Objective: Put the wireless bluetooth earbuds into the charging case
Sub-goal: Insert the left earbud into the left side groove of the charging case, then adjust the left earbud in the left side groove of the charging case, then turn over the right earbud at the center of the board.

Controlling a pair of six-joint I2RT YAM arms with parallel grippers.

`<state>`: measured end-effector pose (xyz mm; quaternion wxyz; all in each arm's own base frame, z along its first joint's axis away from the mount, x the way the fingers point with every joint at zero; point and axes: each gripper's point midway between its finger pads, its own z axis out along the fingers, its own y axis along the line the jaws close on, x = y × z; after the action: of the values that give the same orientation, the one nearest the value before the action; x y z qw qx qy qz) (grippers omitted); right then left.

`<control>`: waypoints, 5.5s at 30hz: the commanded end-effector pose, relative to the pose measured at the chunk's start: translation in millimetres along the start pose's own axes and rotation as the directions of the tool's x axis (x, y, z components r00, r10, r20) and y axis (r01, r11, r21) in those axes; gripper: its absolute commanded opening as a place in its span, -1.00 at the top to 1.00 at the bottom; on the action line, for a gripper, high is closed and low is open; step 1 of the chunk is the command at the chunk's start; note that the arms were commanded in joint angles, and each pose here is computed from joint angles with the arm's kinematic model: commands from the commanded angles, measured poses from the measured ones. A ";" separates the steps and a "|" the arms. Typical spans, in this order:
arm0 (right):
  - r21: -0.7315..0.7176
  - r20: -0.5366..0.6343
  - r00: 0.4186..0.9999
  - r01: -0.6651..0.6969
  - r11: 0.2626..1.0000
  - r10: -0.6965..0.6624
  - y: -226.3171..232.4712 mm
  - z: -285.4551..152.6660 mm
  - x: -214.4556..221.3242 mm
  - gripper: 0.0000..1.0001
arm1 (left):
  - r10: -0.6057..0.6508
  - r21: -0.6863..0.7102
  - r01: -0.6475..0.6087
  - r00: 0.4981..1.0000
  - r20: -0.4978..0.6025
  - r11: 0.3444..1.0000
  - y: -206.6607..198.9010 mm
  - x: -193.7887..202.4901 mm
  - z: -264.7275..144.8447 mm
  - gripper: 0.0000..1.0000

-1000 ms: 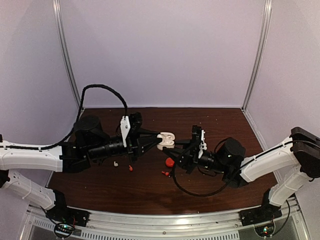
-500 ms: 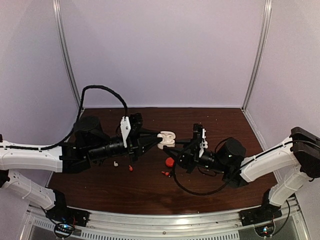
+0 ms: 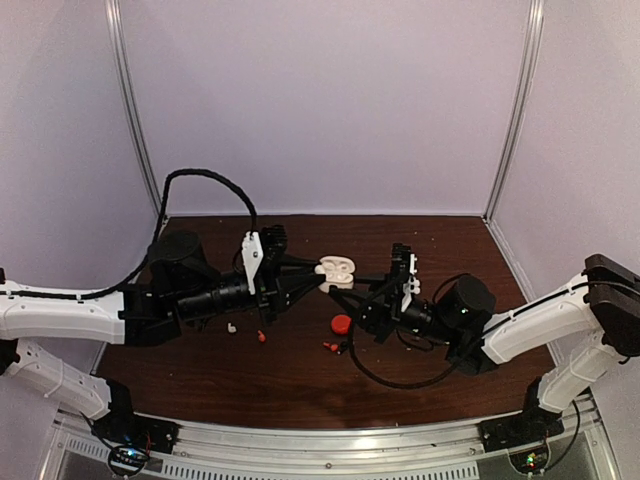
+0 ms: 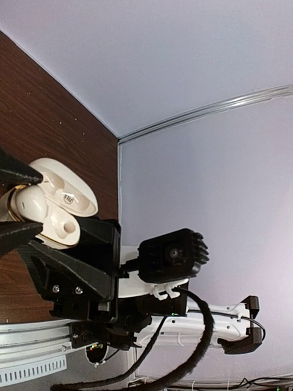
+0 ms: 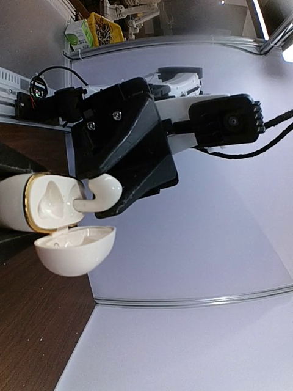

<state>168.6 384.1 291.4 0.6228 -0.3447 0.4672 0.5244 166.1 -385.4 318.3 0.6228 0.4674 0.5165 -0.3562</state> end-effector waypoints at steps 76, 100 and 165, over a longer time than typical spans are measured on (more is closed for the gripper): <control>-0.117 -0.027 0.996 0.078 0.990 -0.082 24.7 -16.9 -1.2 1.00 | -0.349 0.117 0.375 0.916 -0.199 0.919 0.8 13.9 9.7 -0.51; -0.113 -0.032 0.996 0.076 0.991 -0.080 23.2 -16.9 0.5 1.00 | -0.326 0.165 0.355 0.928 -0.179 0.920 1.4 12.2 -1.3 -0.62; 0.005 -0.058 0.998 0.012 1.000 -0.012 -0.7 -57.4 1.8 0.99 | -0.895 -0.848 0.404 0.416 -0.163 0.342 141.4 224.5 -153.7 -0.38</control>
<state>151.3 337.1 274.7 0.6160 -0.3708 0.4692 0.5127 304.7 -235.0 177.1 0.3746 0.1220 0.8817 -0.2594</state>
